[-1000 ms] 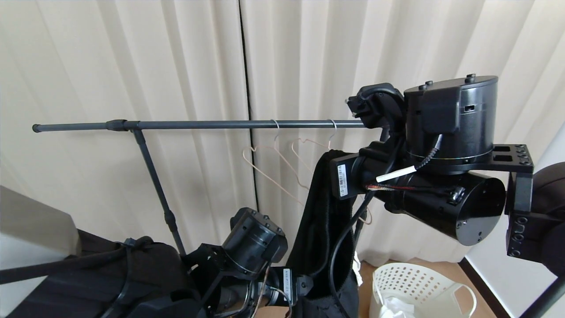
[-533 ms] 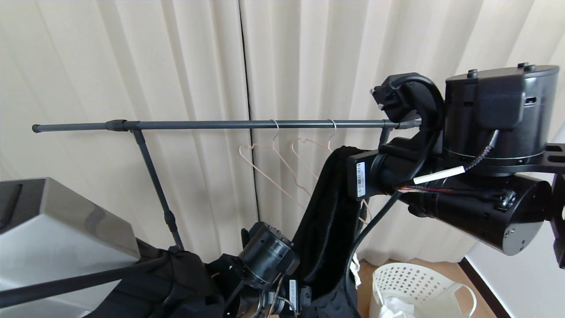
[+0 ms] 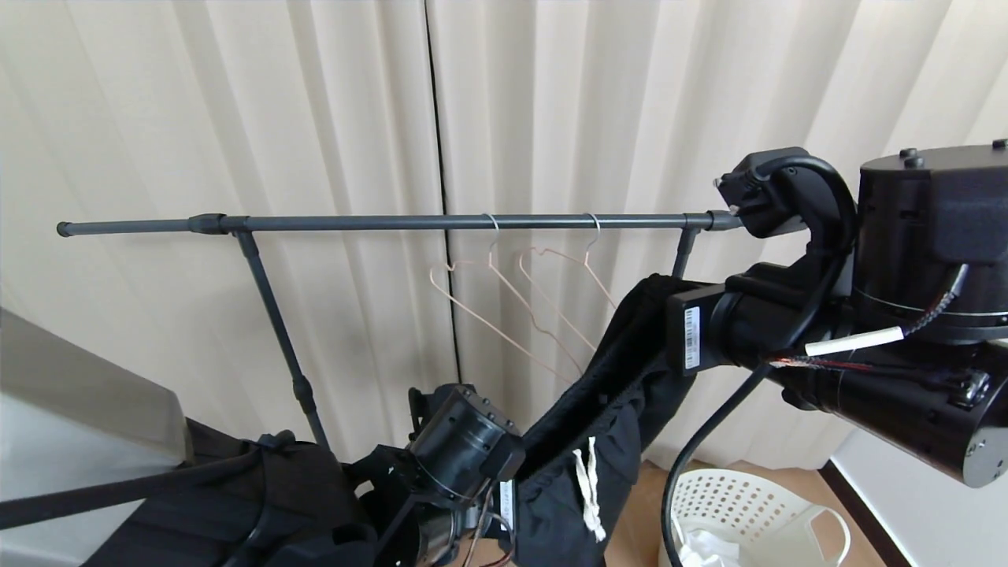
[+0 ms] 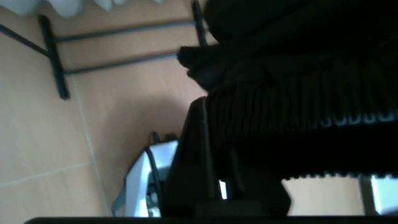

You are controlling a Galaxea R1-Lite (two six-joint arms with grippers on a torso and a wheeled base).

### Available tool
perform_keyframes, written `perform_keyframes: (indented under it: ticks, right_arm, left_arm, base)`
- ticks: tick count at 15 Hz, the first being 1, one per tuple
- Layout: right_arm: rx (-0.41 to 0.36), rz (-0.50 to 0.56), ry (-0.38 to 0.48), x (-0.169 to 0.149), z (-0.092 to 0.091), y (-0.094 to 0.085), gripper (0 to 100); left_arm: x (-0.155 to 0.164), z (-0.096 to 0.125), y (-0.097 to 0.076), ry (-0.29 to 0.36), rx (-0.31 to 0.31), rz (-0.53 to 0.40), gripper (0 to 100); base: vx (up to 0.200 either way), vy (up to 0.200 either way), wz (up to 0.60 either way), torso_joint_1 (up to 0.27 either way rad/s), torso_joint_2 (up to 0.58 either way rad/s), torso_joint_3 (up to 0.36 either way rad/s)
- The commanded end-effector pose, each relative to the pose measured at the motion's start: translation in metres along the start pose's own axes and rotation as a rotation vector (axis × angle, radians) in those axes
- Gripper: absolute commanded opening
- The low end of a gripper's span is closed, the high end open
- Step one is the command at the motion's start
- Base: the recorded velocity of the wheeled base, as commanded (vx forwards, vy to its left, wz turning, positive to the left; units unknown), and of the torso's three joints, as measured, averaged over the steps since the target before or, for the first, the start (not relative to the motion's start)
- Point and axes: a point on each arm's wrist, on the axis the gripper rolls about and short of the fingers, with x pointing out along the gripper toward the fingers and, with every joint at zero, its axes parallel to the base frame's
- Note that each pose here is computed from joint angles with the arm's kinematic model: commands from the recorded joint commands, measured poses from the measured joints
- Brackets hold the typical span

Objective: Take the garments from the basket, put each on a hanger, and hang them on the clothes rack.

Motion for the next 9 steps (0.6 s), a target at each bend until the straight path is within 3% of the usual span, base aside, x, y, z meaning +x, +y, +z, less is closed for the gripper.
perform_keyframes:
  ticks: [1, 6, 9]
  right_arm:
    - [-0.016, -0.007, 0.021, -0.006, -0.008, -0.006, 0]
    - [-0.139, -0.022, 0.098, -0.01, -0.034, -0.015, 0]
    - [-0.244, -0.046, 0.202, -0.011, -0.048, -0.023, 0]
  left_arm:
    - [-0.013, 0.01, 0.0, -0.066, -0.003, 0.006, 0]
    - [-0.049, 0.036, 0.006, -0.181, 0.021, -0.032, 0]
    - [-0.072, 0.048, 0.012, -0.209, 0.056, -0.03, 0]
  base:
    - [0.0, 0.0, 0.0, 0.0, 0.0, 0.0]
    - [0.0, 0.0, 0.0, 0.0, 0.0, 0.0]
    - [0.0, 0.0, 0.0, 0.0, 0.0, 0.0]
